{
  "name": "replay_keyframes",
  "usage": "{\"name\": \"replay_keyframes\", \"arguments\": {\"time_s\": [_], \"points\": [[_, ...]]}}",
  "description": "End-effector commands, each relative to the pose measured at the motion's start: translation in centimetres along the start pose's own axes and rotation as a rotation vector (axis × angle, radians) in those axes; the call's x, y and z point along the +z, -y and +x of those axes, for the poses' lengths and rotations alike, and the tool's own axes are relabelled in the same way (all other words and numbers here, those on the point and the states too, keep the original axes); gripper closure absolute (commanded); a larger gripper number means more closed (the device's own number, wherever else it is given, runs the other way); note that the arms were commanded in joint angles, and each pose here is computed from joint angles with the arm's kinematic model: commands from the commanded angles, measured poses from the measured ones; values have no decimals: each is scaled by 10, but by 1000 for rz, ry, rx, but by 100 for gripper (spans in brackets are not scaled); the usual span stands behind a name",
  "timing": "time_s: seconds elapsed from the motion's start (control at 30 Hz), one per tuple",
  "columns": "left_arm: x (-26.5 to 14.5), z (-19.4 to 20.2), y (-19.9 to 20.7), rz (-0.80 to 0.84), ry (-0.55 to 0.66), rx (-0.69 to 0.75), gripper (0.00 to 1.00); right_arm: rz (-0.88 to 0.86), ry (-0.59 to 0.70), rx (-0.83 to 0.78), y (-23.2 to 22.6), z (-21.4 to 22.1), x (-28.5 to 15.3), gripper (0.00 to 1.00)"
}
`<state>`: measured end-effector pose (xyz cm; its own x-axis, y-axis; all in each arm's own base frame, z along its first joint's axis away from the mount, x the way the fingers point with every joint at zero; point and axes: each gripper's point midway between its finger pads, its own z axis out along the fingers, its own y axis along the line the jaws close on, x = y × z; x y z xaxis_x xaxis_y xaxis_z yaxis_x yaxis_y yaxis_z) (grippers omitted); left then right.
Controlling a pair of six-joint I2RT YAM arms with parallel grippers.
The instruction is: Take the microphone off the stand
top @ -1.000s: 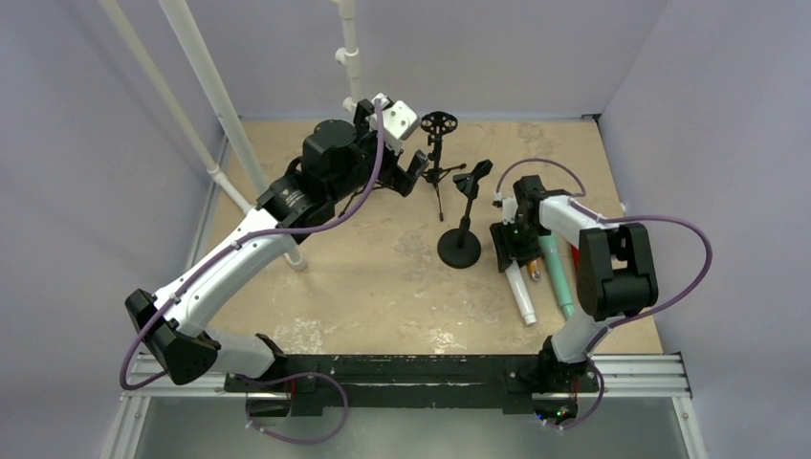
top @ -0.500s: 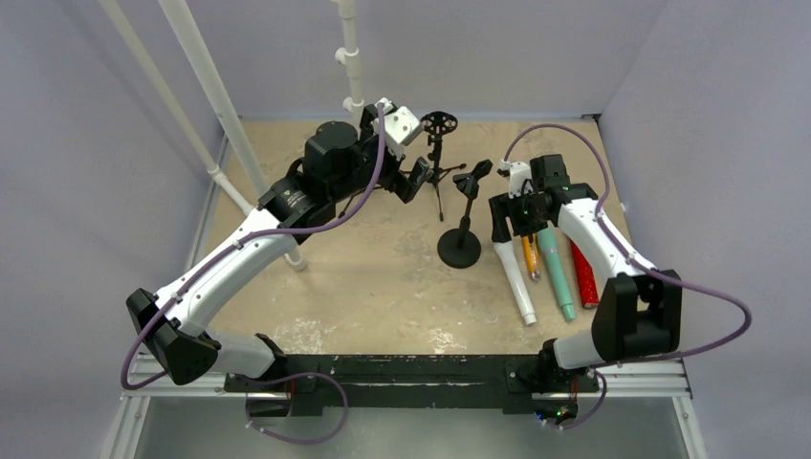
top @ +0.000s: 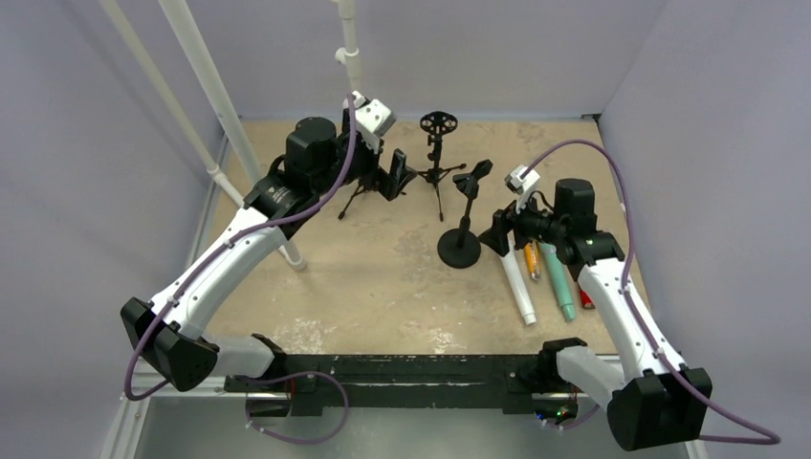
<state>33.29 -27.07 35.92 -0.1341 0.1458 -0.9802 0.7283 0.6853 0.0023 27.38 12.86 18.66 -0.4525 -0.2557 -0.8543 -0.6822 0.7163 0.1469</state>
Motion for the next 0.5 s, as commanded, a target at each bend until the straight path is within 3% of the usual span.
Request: {"name": "replay_keyframes", "arguments": {"time_s": [0.0,0.47], "points": [[-9,2,19,104,13,-32,0,-130,185,-140,-19,-45,0,34],[1,42,11,99,-48,-31,2,-249,351,-118,-12,-90,32,42]]}}
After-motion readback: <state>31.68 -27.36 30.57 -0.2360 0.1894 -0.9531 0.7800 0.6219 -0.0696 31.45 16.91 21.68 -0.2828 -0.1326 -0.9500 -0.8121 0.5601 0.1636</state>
